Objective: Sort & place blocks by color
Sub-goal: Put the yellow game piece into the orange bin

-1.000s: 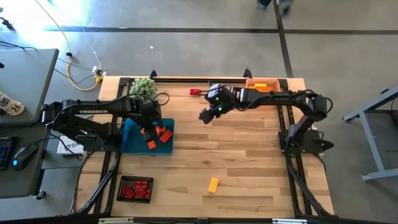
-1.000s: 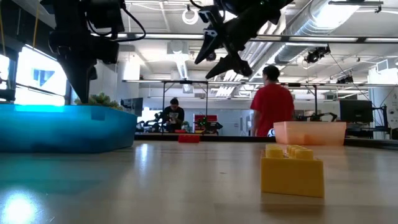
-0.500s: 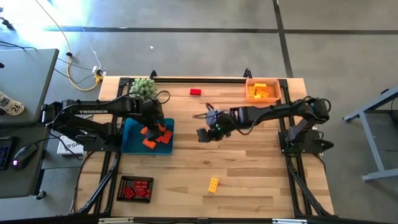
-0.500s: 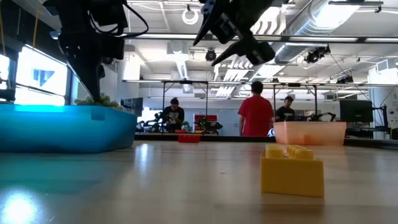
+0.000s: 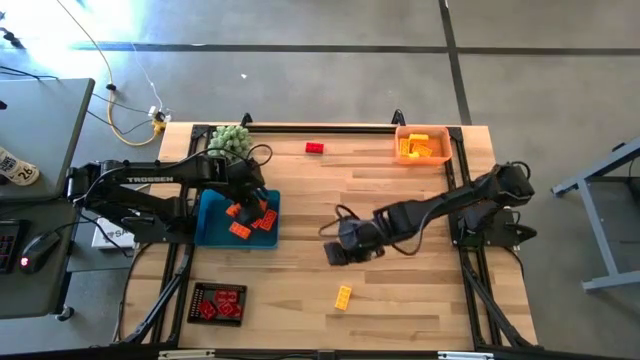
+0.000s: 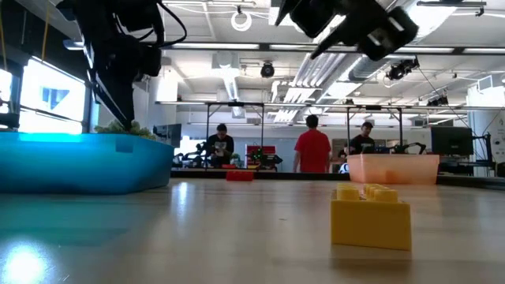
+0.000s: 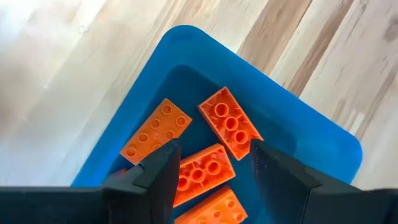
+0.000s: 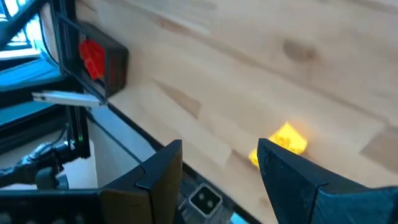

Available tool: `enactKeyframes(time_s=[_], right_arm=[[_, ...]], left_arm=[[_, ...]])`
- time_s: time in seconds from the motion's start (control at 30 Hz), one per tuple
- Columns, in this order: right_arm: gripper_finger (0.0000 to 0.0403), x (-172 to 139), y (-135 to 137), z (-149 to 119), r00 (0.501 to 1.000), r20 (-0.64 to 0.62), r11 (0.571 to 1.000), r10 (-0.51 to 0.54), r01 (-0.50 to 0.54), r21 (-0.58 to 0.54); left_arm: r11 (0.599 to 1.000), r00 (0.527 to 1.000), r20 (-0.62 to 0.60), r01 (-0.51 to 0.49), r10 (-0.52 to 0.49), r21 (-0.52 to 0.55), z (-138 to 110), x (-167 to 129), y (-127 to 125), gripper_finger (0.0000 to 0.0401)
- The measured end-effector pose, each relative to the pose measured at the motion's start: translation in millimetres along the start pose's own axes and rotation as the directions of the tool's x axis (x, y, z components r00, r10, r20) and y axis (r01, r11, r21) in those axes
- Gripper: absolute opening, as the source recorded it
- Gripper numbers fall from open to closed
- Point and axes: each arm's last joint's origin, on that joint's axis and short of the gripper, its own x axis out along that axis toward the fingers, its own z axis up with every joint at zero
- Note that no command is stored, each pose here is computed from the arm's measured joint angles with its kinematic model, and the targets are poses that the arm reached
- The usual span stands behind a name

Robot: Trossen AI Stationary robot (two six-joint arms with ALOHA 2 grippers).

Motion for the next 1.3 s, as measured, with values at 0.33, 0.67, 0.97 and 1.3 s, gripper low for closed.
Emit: enactKeyframes(time_s=[0.33, 0.67, 0.97, 1.3], right_arm=[[0.0195, 2.0, -11.8, -34.4, 0.993, -0.004, 0.992, -0.119, 0.119, 0.027], [0.0195, 4.2, -16.1, -49.9, 0.988, 0.057, 0.971, -0.146, 0.132, 0.201], [0.0195, 42.0, -22.7, -59.9, 0.981, -0.011, 0.933, -0.192, 0.186, 0.307], [0.0195, 70.0, -29.1, -61.2, 0.970, -0.088, 0.896, -0.224, 0.241, 0.374]], left_arm=[[0.994, 1.000, -0.001, 0.003, -0.004, -0.105, -0.1, 0.0, -0.2, 0.0180], [0.999, 1.000, 0.021, -0.010, 0.011, -0.052, 1.6, -0.1, -0.1, 0.0180], [0.999, 0.999, 0.034, -0.006, 0.007, -0.034, 3.0, -0.1, -0.6, 0.0180], [0.999, 0.999, 0.038, -0.008, 0.007, 0.044, 3.2, -0.1, -0.8, 0.0181]])
